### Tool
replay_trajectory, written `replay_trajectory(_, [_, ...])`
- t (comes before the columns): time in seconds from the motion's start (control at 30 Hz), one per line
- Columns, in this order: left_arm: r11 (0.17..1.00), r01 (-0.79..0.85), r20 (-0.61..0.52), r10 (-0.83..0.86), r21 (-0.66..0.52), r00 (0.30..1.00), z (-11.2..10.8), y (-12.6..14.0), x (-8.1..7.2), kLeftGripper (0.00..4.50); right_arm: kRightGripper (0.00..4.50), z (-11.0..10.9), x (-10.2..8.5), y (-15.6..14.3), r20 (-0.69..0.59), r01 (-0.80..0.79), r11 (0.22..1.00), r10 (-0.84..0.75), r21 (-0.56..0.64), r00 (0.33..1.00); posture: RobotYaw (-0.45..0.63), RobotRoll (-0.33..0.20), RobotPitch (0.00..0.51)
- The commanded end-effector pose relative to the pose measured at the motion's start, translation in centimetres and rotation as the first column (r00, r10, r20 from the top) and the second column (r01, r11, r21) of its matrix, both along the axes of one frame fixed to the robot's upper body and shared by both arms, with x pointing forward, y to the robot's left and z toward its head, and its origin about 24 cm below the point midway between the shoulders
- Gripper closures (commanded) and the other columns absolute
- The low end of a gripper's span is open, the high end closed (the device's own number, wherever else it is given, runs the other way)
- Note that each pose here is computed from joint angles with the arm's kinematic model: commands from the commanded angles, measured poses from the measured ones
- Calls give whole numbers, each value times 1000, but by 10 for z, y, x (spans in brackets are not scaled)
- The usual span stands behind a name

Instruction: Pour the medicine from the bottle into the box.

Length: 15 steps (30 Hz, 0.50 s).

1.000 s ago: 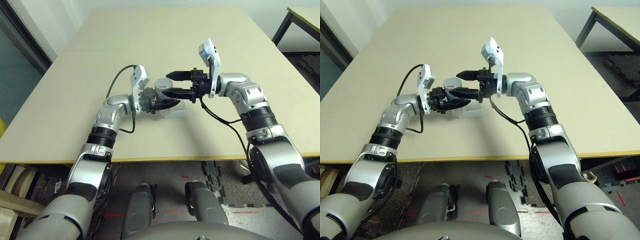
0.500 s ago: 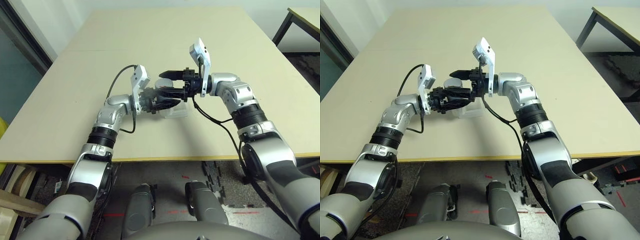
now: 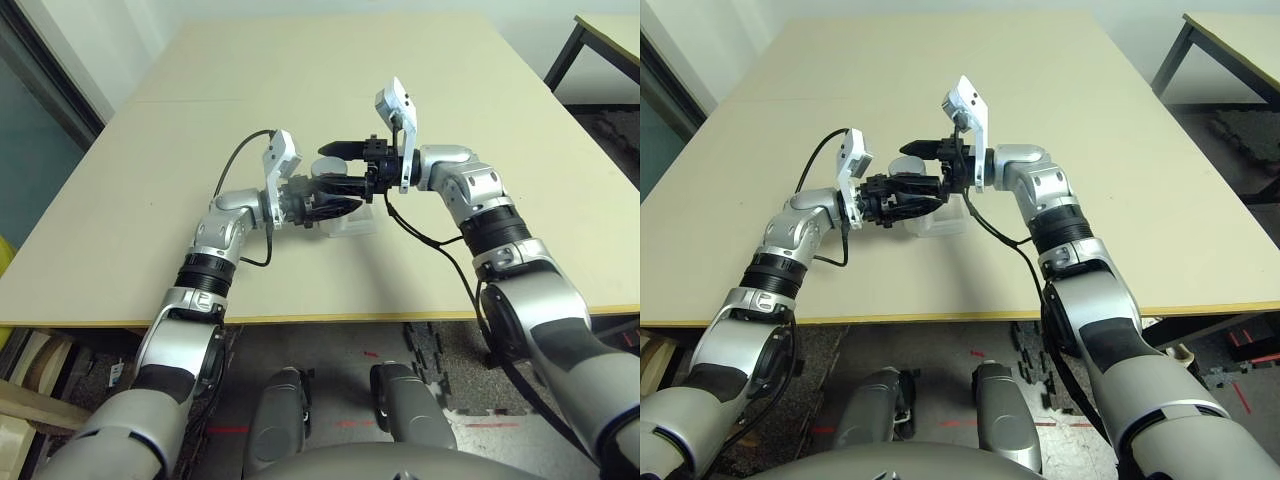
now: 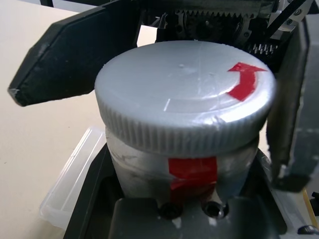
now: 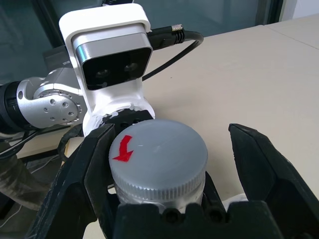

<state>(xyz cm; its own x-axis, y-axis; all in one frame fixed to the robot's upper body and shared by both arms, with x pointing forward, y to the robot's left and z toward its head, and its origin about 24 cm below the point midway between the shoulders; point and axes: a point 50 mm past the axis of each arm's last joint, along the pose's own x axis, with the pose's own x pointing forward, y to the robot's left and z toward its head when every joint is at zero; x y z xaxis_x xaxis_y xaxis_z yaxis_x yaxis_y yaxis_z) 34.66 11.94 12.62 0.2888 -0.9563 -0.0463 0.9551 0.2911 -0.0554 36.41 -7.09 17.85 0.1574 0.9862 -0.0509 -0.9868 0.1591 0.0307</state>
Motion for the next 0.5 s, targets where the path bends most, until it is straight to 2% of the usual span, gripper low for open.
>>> replay_trajectory(0.03, [999,-22,-25,23,38,999,-7,5,2,1830,0,3,-1,-3,13,-12,1000,12,5,1000,-217,0,80])
replay_trajectory(0.47, [998,-36,-25,37,41,999,-8,9,4,1830,0,3,-2,-7,15,-16,1000,16,-4,1000,-219,0,79])
replay_trajectory(0.5, [999,-36,-24,37,41,999,-7,8,4,1830,170,3,-2,-7,16,-16,1000,16,-5,1000,-219,0,79])
